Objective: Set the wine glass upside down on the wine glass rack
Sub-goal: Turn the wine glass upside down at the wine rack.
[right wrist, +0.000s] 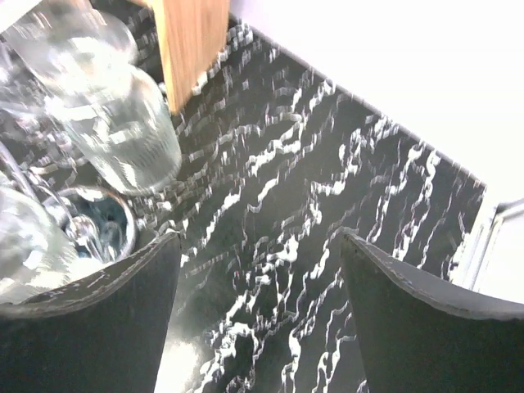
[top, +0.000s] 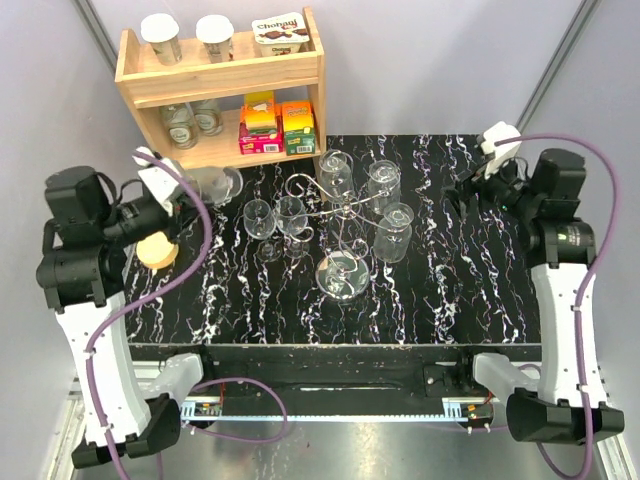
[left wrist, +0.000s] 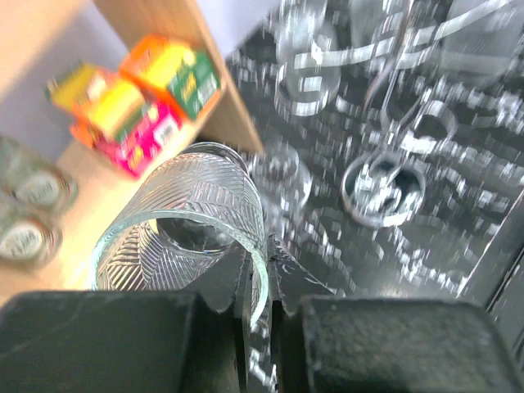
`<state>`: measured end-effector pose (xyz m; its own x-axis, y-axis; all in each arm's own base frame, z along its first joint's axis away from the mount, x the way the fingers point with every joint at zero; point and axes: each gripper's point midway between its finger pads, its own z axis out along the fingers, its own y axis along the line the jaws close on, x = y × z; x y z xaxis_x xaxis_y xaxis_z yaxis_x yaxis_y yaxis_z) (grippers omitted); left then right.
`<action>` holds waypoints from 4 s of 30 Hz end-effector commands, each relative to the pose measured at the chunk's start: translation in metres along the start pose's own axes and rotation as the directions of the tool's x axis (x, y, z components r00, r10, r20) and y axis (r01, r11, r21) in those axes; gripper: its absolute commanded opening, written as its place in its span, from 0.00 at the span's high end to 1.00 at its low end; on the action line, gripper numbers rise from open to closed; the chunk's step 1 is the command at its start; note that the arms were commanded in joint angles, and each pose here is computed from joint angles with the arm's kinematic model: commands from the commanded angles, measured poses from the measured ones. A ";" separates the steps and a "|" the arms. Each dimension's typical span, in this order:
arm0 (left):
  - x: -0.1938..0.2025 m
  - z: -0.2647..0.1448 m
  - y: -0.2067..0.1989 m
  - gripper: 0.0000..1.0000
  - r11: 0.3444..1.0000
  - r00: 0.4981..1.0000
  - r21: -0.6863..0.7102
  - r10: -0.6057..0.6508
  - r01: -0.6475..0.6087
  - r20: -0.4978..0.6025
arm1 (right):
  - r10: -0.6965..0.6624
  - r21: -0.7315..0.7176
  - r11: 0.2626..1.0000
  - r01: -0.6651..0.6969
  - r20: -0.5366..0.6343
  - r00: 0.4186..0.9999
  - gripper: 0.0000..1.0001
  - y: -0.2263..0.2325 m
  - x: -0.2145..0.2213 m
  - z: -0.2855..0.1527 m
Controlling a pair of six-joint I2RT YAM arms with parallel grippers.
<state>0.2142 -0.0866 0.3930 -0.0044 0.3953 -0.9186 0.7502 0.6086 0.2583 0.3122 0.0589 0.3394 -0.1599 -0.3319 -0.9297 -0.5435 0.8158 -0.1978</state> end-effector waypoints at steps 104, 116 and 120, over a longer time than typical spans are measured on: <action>-0.200 0.068 -0.060 1.00 0.670 0.663 0.707 -0.638 0.226 0.393 | 0.496 -0.845 0.529 -0.083 0.228 0.838 0.24 0.176 -0.231 0.001; -0.198 0.070 -0.060 1.00 0.670 0.666 0.706 -0.637 0.228 0.389 | 0.493 -0.852 0.516 -0.085 0.215 0.843 0.49 0.177 -0.228 0.000; -0.191 0.076 -0.062 1.00 0.668 0.680 0.705 -0.633 0.238 0.371 | 0.482 -0.855 0.511 -0.085 0.204 0.852 0.78 0.179 -0.222 -0.001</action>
<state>0.2315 -0.2565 0.5177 -0.3220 -0.3477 -0.8806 0.9380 0.0091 -0.3466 0.2729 0.2866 0.4922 -0.2976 0.2077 -0.9318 -0.9451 0.0741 0.3183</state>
